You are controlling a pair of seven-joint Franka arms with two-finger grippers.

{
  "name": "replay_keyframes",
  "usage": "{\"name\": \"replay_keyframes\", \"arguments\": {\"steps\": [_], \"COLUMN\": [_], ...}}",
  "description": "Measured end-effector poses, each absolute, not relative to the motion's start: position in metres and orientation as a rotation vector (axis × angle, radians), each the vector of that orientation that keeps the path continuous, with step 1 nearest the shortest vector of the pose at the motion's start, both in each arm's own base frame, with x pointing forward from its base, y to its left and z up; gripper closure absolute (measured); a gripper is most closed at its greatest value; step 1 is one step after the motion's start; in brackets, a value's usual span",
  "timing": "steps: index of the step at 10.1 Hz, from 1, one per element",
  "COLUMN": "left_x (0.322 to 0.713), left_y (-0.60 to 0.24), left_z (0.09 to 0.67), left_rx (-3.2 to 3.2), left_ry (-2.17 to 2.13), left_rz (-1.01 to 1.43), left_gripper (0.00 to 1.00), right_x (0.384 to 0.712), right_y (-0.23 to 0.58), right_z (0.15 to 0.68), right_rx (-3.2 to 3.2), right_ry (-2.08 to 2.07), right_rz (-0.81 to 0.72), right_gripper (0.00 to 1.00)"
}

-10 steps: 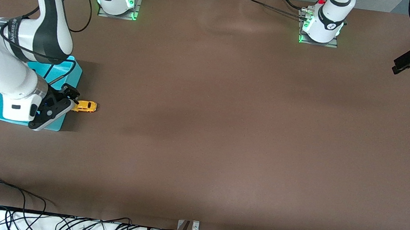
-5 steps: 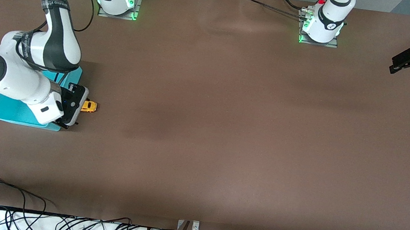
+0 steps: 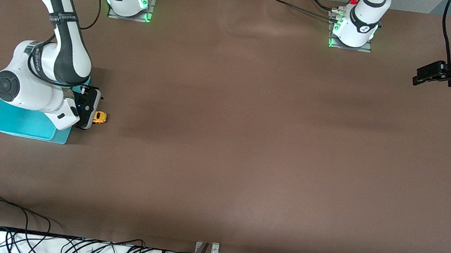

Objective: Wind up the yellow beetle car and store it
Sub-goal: 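Reach the right gripper down to the car beside the bin, then close the right gripper on the car and lift it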

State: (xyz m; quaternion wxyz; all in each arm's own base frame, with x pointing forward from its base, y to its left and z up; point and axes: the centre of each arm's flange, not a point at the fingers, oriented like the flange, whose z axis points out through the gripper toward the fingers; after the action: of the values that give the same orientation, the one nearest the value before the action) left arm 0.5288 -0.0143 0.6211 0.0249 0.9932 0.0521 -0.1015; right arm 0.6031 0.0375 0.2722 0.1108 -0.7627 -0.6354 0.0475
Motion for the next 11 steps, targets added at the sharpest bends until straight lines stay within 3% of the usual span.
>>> {"name": "replay_keyframes", "arguments": {"steps": [6, 11], "left_x": [0.527, 0.528], "left_y": [-0.025, -0.051], "left_z": [0.628, 0.632], "left_rx": [3.083, 3.139], "left_ry": [0.127, 0.048], "left_rz": [-0.307, -0.259], "left_gripper": [0.00, 0.00], "right_x": [0.579, 0.581], "right_y": [0.003, 0.018], "right_z": [0.237, 0.224], "right_rx": [-2.301, -2.303], "right_ry": [-1.959, -2.121], "right_rz": [0.186, 0.127], "right_gripper": [0.00, 0.00]}}
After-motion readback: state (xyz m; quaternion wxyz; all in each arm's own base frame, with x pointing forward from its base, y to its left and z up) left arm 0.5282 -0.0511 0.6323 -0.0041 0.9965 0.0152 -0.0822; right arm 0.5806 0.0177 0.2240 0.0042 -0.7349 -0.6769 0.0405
